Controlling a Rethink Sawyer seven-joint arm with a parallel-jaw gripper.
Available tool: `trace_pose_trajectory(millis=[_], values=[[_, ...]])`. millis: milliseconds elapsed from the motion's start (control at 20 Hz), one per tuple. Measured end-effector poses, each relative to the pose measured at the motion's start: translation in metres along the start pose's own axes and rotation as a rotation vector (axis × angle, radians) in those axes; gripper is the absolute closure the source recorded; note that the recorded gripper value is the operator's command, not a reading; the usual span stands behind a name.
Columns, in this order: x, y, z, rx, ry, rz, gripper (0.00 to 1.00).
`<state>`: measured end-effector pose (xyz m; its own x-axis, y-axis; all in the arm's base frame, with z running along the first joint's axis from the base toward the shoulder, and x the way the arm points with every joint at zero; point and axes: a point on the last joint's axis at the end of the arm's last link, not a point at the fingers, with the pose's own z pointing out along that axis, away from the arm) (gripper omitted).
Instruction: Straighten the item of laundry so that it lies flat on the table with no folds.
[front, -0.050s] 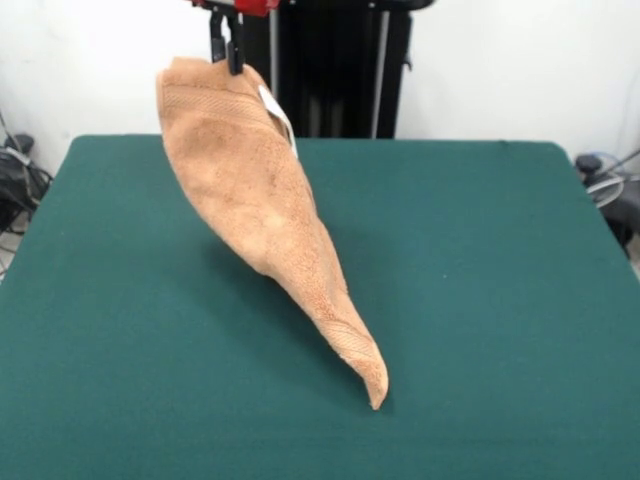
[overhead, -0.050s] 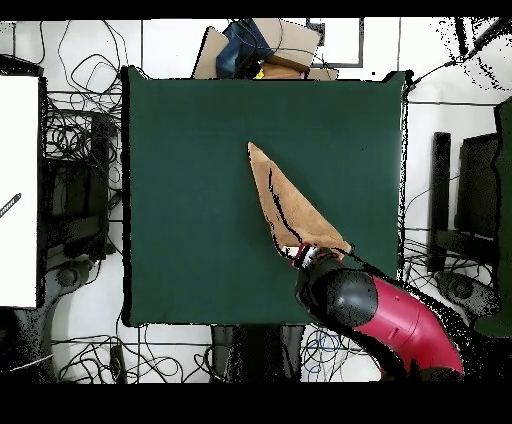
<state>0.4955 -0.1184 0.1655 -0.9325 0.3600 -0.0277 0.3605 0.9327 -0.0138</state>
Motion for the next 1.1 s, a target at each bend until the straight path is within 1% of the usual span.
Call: trace_pose_trajectory(millis=[450,1100], values=[[0.0003,0.0001,0.0,0.0,0.003,0.0,1.0],[-0.0016,-0.0007,-0.0042,-0.005,0.048,0.0,1.0]])
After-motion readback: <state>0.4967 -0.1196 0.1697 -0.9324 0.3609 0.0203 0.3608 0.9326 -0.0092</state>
